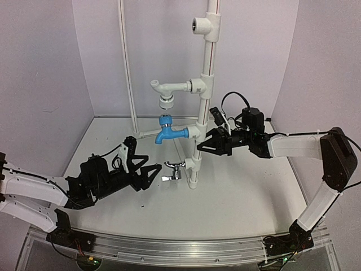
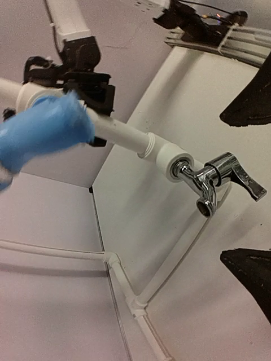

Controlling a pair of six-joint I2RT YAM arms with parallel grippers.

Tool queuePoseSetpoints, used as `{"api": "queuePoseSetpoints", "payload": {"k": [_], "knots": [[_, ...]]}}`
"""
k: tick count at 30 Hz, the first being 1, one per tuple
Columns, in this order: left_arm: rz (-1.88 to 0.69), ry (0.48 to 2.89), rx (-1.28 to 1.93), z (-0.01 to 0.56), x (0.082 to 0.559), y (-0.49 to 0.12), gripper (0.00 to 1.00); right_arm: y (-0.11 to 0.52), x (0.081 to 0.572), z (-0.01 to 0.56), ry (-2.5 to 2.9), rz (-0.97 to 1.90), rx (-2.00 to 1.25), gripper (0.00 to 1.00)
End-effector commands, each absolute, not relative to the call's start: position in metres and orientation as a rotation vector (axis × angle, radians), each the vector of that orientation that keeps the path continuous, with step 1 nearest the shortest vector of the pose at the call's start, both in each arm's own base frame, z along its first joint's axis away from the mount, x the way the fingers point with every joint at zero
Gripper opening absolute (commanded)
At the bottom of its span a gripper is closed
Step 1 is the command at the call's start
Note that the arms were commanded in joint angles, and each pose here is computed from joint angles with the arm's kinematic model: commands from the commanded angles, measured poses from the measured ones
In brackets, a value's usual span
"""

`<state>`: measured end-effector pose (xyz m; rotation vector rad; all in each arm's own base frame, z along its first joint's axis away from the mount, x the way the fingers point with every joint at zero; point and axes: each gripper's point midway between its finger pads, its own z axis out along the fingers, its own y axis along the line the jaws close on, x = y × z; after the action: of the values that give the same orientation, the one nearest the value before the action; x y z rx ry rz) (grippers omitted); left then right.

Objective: Install the water faucets

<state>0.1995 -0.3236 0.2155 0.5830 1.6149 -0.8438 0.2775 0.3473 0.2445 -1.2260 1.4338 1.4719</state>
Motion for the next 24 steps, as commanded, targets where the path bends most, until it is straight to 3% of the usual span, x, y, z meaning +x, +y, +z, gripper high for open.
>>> {"api": "queuePoseSetpoints", "payload": {"k": [1,6,9,24], "knots": [[-1.215,1.662,0.517,0.221,0.176,-0.335,0.61,0.347,0.287,0.243,1.674,1.611,-1.055,0.00],[-1.376,1.686,0.454,0.206,0.171,-0.349,0.40,0.347,0.289,0.244,1.678,1.598,-1.042,0.00],[-1.458,1.690,0.397,0.197,0.175,-0.361,0.35,0.347,0.290,0.245,1.680,1.588,-1.033,0.00],[-1.654,1.578,0.396,0.194,0.174,-0.399,0.23,0.346,0.291,0.243,1.690,1.576,-1.019,0.00]]}}
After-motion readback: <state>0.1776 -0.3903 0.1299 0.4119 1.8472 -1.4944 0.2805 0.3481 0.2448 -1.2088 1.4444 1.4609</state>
